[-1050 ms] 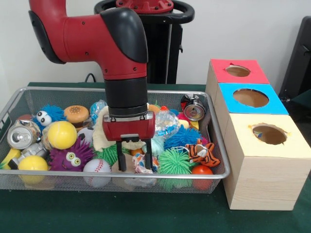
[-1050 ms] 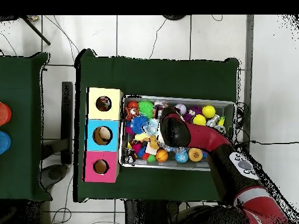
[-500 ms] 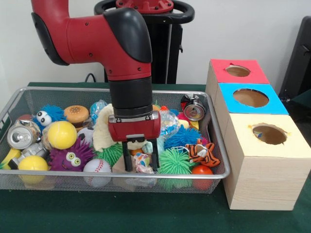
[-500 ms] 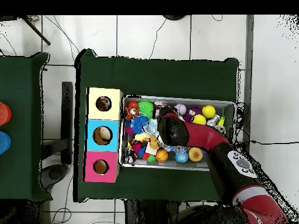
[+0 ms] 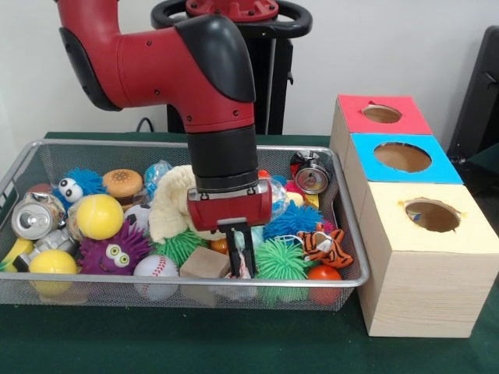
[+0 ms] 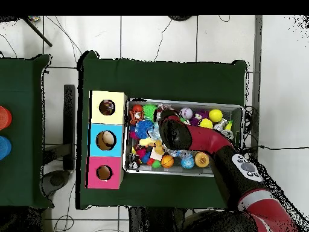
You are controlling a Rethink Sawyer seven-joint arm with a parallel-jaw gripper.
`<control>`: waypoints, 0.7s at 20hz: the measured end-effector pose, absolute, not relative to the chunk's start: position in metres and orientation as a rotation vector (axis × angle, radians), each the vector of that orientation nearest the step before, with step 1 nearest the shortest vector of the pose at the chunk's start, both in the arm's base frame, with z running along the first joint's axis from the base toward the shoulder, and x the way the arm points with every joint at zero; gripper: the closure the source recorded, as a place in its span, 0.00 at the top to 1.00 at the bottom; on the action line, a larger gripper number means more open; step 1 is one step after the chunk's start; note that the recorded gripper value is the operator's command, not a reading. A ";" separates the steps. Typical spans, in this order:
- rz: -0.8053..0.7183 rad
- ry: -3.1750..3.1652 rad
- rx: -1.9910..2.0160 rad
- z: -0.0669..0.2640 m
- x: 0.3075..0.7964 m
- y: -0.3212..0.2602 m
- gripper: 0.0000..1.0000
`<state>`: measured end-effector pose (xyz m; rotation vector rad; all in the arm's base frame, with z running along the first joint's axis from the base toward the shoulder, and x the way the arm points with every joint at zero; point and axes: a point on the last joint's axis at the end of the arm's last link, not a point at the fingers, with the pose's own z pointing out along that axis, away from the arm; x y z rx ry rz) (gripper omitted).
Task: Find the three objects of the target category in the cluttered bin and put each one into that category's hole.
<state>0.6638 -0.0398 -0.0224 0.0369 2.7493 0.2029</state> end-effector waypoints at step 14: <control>0.202 2.746 0.031 -0.020 0.665 -0.038 0.00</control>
